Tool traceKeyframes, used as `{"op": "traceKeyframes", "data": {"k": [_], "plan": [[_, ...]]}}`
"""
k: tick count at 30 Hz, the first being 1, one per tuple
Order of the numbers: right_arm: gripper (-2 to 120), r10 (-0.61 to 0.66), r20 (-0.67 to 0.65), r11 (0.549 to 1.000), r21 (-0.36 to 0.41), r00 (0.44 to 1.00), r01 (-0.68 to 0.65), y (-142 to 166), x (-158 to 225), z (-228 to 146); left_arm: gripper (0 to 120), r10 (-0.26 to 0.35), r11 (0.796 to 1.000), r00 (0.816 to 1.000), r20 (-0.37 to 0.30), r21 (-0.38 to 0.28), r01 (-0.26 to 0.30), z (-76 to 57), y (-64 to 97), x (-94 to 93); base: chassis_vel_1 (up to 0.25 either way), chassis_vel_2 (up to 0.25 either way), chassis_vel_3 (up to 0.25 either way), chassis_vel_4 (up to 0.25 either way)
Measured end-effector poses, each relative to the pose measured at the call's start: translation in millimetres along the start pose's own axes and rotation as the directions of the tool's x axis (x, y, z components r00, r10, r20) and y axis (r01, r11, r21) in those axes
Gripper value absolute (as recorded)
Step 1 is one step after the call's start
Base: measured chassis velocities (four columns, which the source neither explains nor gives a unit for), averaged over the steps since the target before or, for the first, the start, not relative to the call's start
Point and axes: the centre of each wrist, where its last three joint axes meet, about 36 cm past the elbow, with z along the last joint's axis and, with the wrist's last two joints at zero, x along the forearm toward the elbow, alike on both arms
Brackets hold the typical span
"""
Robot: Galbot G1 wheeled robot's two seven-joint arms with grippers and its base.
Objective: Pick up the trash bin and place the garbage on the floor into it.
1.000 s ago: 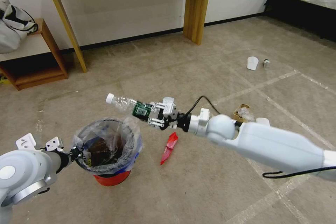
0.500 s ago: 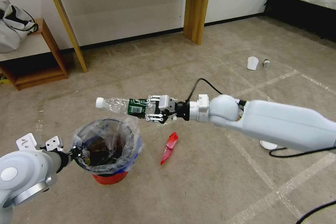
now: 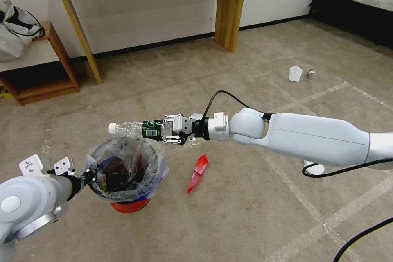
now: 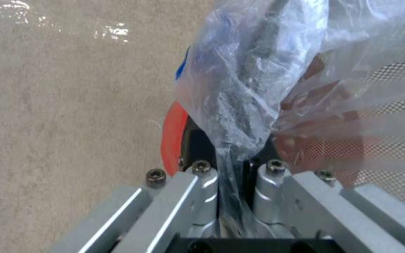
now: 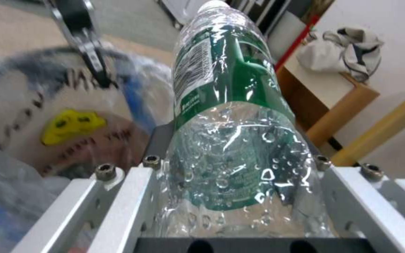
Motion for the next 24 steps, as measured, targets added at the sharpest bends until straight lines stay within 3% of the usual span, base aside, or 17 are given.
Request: {"op": "traceKeyframes", "data": {"k": [24], "plan": [[35,-0.030,-0.087,0.999,0.027,0.996,0.032,29.1,-17.6,12.7,4,0.000,1.000,1.000,0.005,0.000,0.000,-2.7,0.1,-2.0,0.000,0.000,0.000,0.000]]}}
